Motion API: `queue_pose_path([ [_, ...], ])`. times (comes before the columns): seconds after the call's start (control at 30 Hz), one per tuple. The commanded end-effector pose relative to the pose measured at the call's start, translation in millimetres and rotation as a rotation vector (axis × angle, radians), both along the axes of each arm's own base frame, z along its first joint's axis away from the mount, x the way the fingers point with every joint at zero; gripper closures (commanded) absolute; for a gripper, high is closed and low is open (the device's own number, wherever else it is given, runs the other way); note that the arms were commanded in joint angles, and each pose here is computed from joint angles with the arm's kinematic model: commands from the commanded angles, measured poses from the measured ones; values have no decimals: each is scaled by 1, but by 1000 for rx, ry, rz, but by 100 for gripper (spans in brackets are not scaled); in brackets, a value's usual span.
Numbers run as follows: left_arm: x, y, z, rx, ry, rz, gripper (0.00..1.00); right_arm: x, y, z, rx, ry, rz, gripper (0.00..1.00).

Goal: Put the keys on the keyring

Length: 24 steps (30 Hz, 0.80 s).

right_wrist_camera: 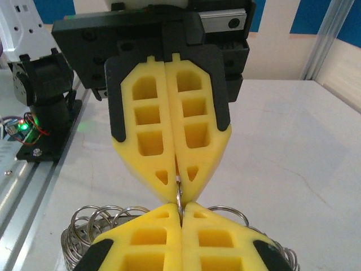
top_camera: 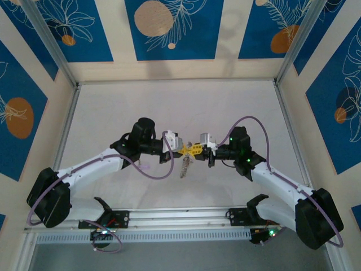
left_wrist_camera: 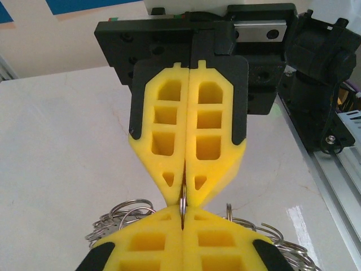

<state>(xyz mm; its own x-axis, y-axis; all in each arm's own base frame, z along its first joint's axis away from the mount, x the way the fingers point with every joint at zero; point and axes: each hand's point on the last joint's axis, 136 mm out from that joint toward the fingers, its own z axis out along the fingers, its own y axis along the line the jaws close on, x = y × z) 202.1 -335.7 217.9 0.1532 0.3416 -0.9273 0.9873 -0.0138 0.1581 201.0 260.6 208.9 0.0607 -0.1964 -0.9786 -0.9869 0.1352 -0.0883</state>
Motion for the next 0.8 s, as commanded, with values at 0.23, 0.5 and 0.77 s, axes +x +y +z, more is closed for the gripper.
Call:
queue_pose_path([
  [0.23, -14, -3, 22, -81, -35, -75, 100, -2, -1, -1, 14, -4, 12, 78],
  [0.5, -16, -3, 23, -78, -29, -88, 100, -6, 2, 0, 10, 13, 53, 91],
  [0.77, -3, 2, 17, -9, -9, -4, 78, -4, 1, -2, 3, 0, 41, 100],
])
